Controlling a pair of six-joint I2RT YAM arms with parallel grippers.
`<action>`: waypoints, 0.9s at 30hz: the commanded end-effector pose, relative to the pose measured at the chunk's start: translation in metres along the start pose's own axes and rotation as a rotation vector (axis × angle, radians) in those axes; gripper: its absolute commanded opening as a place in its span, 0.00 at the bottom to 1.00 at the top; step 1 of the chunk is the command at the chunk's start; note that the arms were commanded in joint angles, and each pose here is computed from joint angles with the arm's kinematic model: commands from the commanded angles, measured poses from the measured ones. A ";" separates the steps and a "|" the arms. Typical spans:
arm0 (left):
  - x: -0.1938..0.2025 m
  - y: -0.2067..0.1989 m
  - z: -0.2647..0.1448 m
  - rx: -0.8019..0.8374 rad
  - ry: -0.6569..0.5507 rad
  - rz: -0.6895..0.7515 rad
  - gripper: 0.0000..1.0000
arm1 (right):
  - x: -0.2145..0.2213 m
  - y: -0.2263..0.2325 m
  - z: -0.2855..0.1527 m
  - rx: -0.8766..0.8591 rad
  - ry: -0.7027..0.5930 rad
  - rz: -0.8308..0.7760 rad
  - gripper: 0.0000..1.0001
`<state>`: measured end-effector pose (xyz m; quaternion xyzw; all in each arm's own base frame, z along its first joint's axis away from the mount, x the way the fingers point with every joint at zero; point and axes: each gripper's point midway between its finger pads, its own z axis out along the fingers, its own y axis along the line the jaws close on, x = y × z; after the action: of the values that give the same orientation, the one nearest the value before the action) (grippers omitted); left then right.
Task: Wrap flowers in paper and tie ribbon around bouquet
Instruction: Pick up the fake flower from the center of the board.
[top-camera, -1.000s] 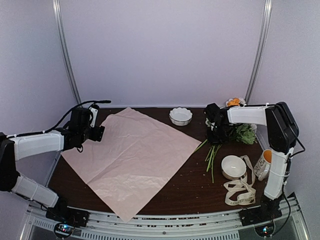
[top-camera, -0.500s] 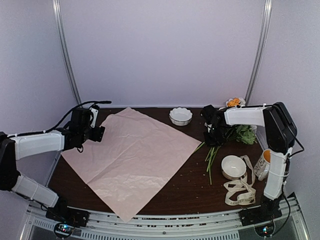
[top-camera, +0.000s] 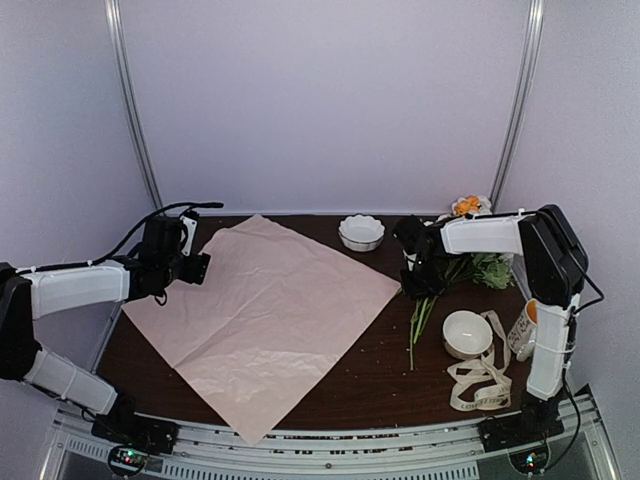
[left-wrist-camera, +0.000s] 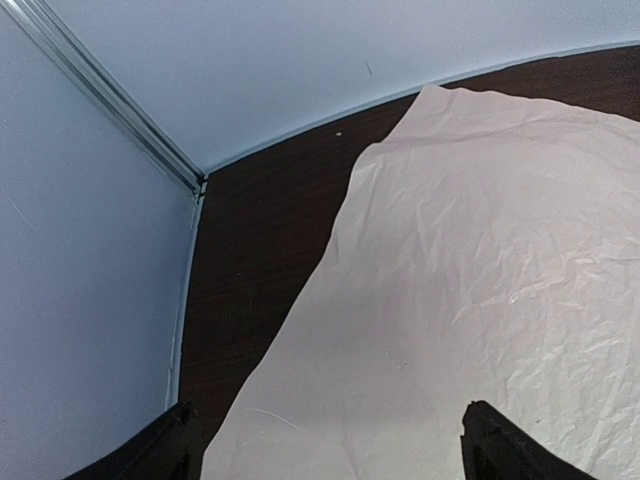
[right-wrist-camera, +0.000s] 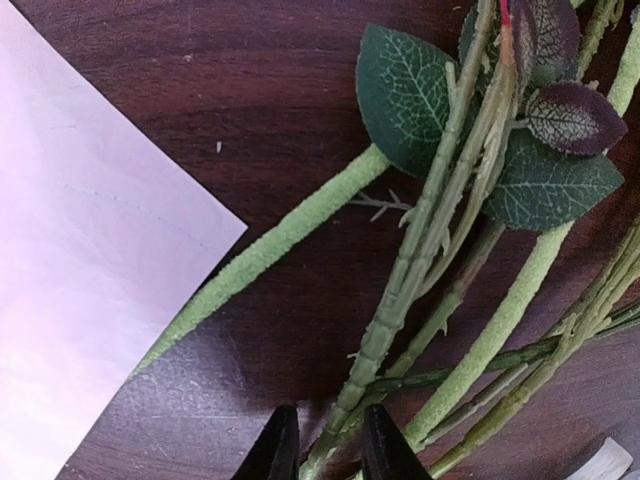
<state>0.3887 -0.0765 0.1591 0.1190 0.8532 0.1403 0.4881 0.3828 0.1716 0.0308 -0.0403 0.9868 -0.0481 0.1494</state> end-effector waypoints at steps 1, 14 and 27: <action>-0.018 0.002 0.000 -0.004 -0.041 -0.025 0.92 | 0.004 0.002 0.007 0.008 0.031 0.008 0.24; -0.019 0.001 0.000 -0.002 -0.040 -0.025 0.92 | -0.011 -0.005 -0.010 -0.035 -0.038 0.141 0.02; -0.019 0.003 -0.002 -0.013 -0.067 0.004 0.92 | -0.071 -0.019 -0.139 -0.276 -0.470 0.339 0.00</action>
<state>0.3898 -0.0780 0.1586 0.1238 0.8531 0.1396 0.4873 0.3977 0.1652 0.1393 0.0793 0.9493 0.0683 0.2963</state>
